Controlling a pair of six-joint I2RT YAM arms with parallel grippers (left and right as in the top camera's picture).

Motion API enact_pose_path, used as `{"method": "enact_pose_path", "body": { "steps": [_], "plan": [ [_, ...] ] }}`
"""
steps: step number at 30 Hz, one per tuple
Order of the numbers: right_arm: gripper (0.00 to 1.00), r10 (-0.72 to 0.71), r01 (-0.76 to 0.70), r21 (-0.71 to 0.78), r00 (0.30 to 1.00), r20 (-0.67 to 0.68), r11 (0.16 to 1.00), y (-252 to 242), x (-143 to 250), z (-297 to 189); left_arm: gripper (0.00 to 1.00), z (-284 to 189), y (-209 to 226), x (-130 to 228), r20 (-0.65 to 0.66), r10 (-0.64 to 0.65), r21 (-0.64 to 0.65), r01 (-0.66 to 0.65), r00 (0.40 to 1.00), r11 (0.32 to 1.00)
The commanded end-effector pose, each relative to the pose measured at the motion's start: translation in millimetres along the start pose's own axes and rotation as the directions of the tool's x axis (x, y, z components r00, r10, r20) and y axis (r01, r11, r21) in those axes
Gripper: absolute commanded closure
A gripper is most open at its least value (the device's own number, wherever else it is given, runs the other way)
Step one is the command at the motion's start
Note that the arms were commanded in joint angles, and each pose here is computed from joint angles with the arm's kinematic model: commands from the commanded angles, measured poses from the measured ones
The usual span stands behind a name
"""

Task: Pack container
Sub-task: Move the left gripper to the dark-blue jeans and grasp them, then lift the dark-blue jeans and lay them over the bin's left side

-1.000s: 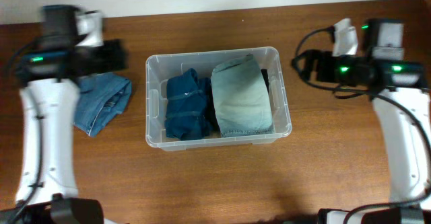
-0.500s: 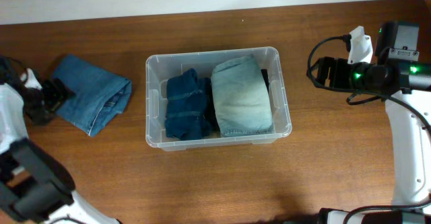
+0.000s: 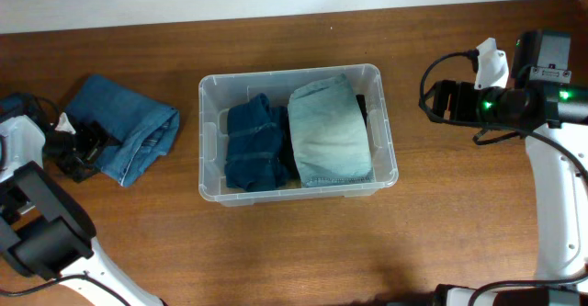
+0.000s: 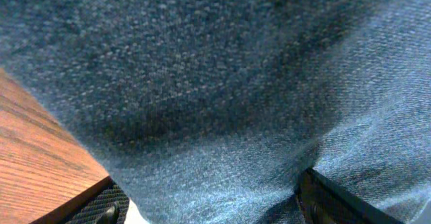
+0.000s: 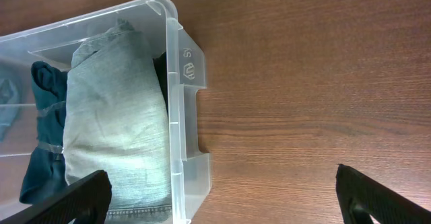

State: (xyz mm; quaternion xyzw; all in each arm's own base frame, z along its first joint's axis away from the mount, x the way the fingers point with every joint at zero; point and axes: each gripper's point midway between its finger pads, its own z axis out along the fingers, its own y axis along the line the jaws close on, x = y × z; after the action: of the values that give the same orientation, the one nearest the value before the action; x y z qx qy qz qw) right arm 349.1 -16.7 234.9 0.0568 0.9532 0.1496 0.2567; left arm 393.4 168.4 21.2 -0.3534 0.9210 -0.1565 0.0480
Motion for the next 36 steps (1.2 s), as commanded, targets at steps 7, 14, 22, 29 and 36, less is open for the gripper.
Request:
{"method": "enact_pose_path", "body": {
  "steps": [7, 14, 22, 29, 36],
  "plan": [
    [0.02, -0.011, 0.011, 0.016, 1.000, 0.003, 1.000, -2.6, -0.9, -1.6, 0.20, 55.1, 23.5, 12.0, -0.112, -0.072, -0.045, 0.067, 0.991, 0.997],
    [0.02, -0.009, 0.009, 0.016, 1.000, -0.004, 1.000, -2.6, 0.8, -1.6, 0.70, 55.0, 6.2, 16.2, -0.142, -0.052, 0.058, 0.061, 0.989, 0.996],
    [0.02, -0.008, 0.009, 0.016, 1.000, -0.004, 1.000, -2.6, 0.9, -1.6, 0.99, 22.6, -18.0, 7.9, -0.065, 0.063, 0.147, -0.052, 0.996, 0.988],
    [0.02, -0.008, 0.008, 0.016, 1.000, -0.006, 1.000, -2.7, 1.3, -1.6, 1.00, -85.1, -81.5, 3.2, 0.186, 0.205, 0.311, -0.255, 0.961, 0.916],
    [0.01, -0.007, 0.007, 0.016, 1.000, -0.008, 1.000, -2.7, 1.7, -1.6, 0.99, -208.6, -155.3, 50.9, 0.460, 0.329, 0.363, -0.513, 0.825, 0.778]
  ]
}}
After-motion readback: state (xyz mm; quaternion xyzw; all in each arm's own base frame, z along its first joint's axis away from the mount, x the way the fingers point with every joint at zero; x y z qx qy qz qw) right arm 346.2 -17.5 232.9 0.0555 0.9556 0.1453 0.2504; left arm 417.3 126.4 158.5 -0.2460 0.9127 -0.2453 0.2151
